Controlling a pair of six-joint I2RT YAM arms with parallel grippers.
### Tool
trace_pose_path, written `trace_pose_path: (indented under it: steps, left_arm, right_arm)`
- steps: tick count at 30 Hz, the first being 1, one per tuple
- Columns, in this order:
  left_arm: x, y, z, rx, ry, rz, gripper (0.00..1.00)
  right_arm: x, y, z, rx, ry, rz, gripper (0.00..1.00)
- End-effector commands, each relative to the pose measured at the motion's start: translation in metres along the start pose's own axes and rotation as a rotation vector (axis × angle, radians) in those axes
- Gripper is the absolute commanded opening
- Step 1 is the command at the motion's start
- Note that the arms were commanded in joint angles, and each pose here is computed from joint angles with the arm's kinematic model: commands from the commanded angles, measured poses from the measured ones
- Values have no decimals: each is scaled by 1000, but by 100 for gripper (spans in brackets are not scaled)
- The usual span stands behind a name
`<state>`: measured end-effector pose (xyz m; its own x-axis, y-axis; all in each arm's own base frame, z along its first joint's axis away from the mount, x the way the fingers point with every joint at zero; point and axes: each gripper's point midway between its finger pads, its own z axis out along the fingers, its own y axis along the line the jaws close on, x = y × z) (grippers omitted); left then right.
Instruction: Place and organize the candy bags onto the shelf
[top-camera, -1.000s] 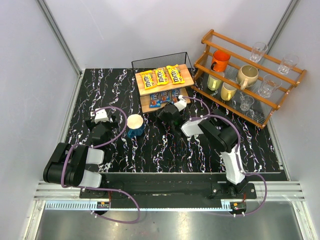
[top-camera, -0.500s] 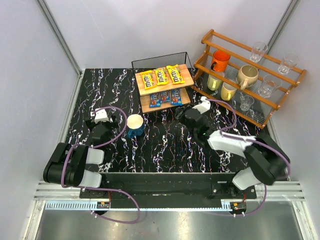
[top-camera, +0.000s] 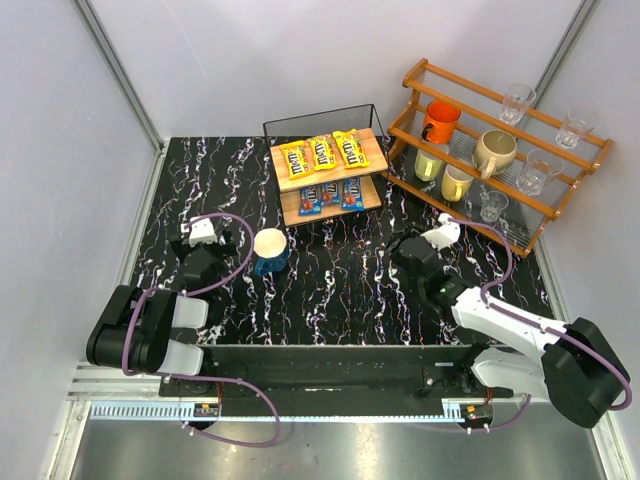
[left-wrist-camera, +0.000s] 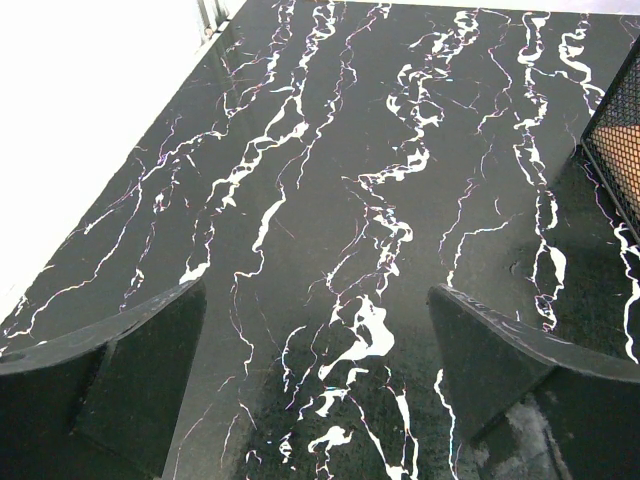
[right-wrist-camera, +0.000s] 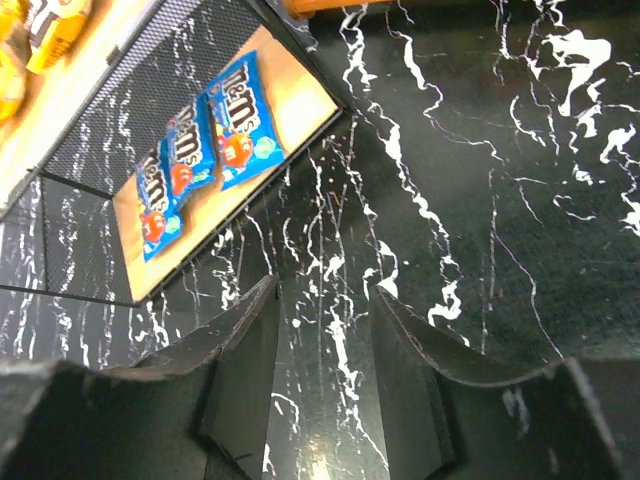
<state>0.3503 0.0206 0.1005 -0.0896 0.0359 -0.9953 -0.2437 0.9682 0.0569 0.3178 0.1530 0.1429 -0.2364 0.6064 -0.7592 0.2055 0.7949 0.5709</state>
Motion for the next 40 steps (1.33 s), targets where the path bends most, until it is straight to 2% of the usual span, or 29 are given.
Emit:
trace_pose_path:
  steps: [1,5,13,16,20,21,26,36,40]
  left_arm:
    - [-31,-2,7,-1,-98,-53,99]
    - [-31,-2,7,-1,-100,-53,99]
    - [-31,-2,7,-1,-100,-53,99]
    - [-31,-2,7,1,-100,-53,99]
    - [-31,-2,7,-1,-98,-53,99]
    - [-31,-2,7,1,-100,-53,99]
    - [-31,-2,7,-1,-100,-53,99]
    - [-31,-2,7,1,-97,-52,99]
    - [-30,-2,7,1,-97,-52,99]
  right_arm:
    - [3,-10,1,28,3,-8,50]
    - [0,-2,-1,-5,5,1,53]
    - [-9,19,-17,-150,29,-127,62]
    - [-4,12,-26,-142,87,-206,83]
    - [-9,4,-38,-84,146,-266,91]
    - [-11,2,-42,-81,152,-266,99]
    - [-13,-5,-60,-82,203,-284,100]
    - [-36,-15,-93,-175,113,-159,100]
    - [-36,-22,-97,-152,130,-176,100]
